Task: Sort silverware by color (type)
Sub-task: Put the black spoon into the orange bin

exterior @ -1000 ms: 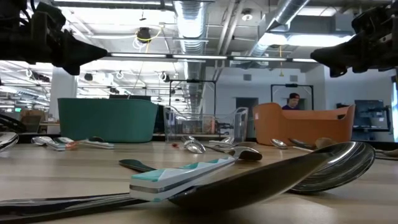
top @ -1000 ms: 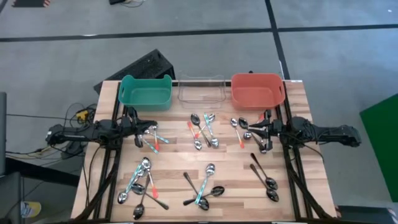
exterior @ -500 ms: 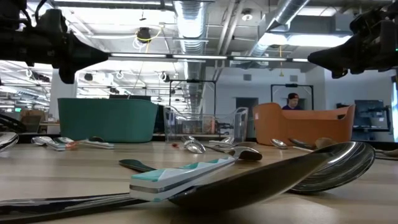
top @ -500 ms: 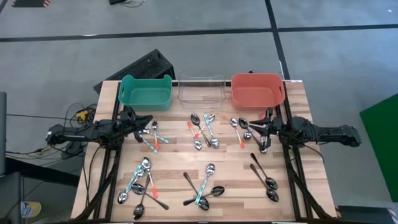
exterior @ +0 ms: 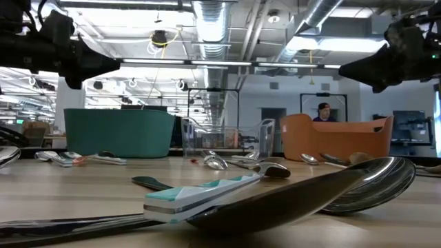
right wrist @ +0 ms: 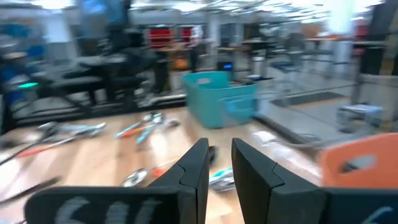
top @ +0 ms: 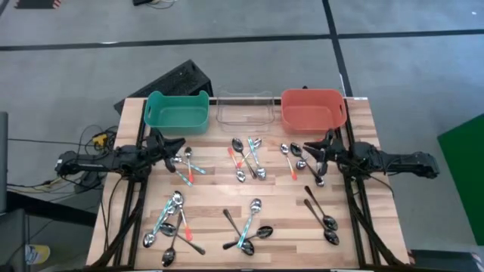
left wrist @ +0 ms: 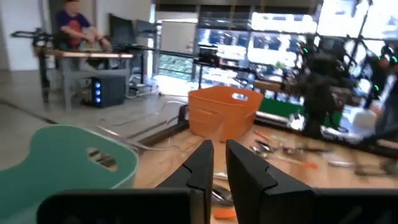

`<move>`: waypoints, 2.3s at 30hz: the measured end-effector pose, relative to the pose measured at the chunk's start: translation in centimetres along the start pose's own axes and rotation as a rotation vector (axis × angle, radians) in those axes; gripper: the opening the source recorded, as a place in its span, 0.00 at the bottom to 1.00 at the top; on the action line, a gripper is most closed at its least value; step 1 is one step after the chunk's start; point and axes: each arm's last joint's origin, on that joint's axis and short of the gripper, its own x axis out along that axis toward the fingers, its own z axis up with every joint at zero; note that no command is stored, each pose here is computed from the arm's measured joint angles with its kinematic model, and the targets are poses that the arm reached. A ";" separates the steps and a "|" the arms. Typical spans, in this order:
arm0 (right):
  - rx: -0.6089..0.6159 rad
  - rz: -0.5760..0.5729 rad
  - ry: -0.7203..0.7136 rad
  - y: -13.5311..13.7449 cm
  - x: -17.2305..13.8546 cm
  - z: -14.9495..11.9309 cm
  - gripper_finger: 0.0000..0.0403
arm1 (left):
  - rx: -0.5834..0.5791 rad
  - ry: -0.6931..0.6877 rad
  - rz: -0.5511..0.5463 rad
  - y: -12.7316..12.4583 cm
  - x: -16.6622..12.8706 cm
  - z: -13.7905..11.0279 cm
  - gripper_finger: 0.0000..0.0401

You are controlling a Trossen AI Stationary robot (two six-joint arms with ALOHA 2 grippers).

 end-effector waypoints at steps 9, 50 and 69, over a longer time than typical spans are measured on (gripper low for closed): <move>0.061 -0.088 0.012 -0.2 0.1 -0.2 0.34 | -0.131 0.008 -0.052 -0.2 0.0 0.0 0.29; 0.024 0.105 0.103 0.7 0.2 -0.9 0.58 | -0.140 0.141 0.196 0.0 1.0 -1.8 0.31; 0.090 -0.015 0.067 -0.1 0.4 -0.7 0.58 | 0.072 0.269 0.066 -0.7 1.9 -2.9 0.31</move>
